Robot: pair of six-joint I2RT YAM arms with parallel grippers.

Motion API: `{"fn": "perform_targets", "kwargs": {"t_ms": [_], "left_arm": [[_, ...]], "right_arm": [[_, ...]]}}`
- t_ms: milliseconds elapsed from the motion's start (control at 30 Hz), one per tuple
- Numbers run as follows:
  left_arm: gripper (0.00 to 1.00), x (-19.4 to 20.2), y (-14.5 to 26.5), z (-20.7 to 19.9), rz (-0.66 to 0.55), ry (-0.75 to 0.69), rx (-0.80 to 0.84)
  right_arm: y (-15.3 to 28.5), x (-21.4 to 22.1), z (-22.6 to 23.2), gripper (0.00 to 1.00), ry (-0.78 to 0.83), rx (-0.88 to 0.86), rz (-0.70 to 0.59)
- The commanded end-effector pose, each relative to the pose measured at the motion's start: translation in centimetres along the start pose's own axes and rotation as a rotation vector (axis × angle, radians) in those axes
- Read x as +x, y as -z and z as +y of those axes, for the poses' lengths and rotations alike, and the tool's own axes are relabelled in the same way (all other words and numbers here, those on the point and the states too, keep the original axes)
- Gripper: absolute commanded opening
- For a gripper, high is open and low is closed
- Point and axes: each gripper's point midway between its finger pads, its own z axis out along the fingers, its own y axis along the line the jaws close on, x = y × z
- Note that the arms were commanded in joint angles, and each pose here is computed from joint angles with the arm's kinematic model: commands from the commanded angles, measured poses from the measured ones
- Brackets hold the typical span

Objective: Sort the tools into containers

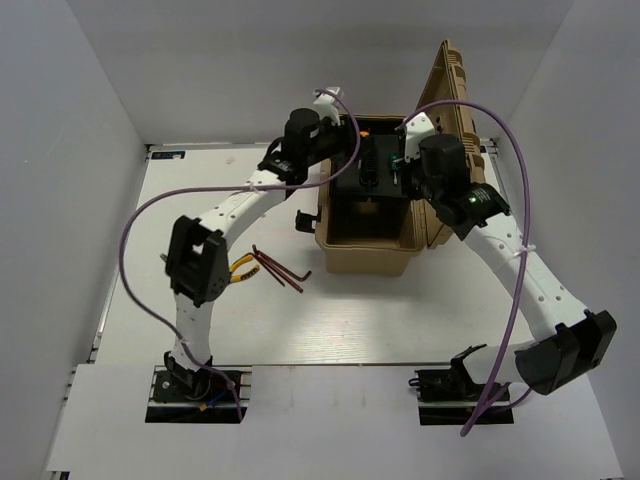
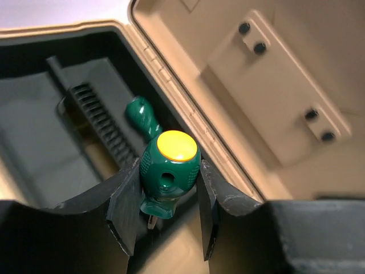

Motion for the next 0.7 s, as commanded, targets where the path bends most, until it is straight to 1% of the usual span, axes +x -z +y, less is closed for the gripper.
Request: {"fn": "perform_targets", "kwargs": {"t_ms": [0, 67, 100, 133, 167, 200, 233, 333, 367, 400, 433, 467, 533, 567, 633, 667], "left_arm": [[0.01, -4.2, -2.1, -3.9, -0.113, 0.024, 0.151], [0.02, -3.6, -3.4, -3.5, -0.098, 0.05, 0.158], [0.02, -4.4, -3.8, -4.0, -0.113, 0.041, 0.181], [0.05, -2.5, -5.1, -3.0, -0.071, 0.076, 0.179], [0.07, -2.9, -5.4, -3.4, -0.078, 0.079, 0.197], [0.09, -2.3, -5.9, -3.2, -0.067, 0.08, 0.205], [0.1, -1.0, -6.7, -2.7, -0.038, 0.111, 0.214], [0.14, -0.1, -7.1, -2.5, -0.016, 0.127, 0.224], [0.19, 0.8, -7.5, -2.7, -0.003, 0.13, 0.227], [0.23, 0.8, -7.5, -2.7, -0.003, 0.13, 0.227], [0.31, 1.3, -7.7, -2.4, 0.006, 0.134, 0.222], [0.42, 1.6, -7.7, -2.4, 0.019, 0.137, 0.227], [0.52, 1.8, -7.7, -2.3, 0.027, 0.141, 0.222], [0.59, 1.8, -7.7, -2.3, 0.027, 0.131, 0.222], [0.62, 1.4, -7.4, -2.6, 0.019, 0.128, 0.226], [0.66, 1.4, -7.4, -2.6, 0.019, 0.128, 0.226]], "right_arm": [[0.5, -1.3, -1.5, 0.0, -0.003, 0.07, -0.063], [0.5, -1.2, -1.3, 0.0, -0.003, 0.059, -0.065], [0.5, -1.0, -1.4, 0.0, -0.004, 0.06, -0.064], [0.5, -1.0, -1.2, 0.0, -0.002, 0.055, -0.064], [0.5, -1.0, -1.1, 0.0, -0.001, 0.046, -0.067], [0.4, -0.8, -0.9, 0.0, 0.0, 0.039, -0.063], [0.3, -0.7, -0.8, 0.0, 0.001, 0.036, -0.06], [0.1, -0.4, -0.5, 0.0, 0.002, 0.024, -0.054], [0.2, -0.4, -0.4, 0.0, 0.003, 0.018, -0.057], [0.1, -0.5, -0.4, 0.0, 0.003, 0.016, -0.062], [0.1, -0.2, -0.3, 0.0, 0.003, 0.014, -0.054], [0.1, -0.3, -0.2, 0.0, 0.004, 0.006, -0.059], [-0.1, -0.1, 0.1, 0.0, 0.005, -0.004, -0.053], [0.0, -0.1, 0.1, 0.0, 0.007, -0.009, -0.054], [-0.1, 0.0, 0.4, 0.0, 0.005, -0.028, -0.051], [0.0, 0.0, 0.8, 0.0, 0.007, -0.046, -0.052]]}}
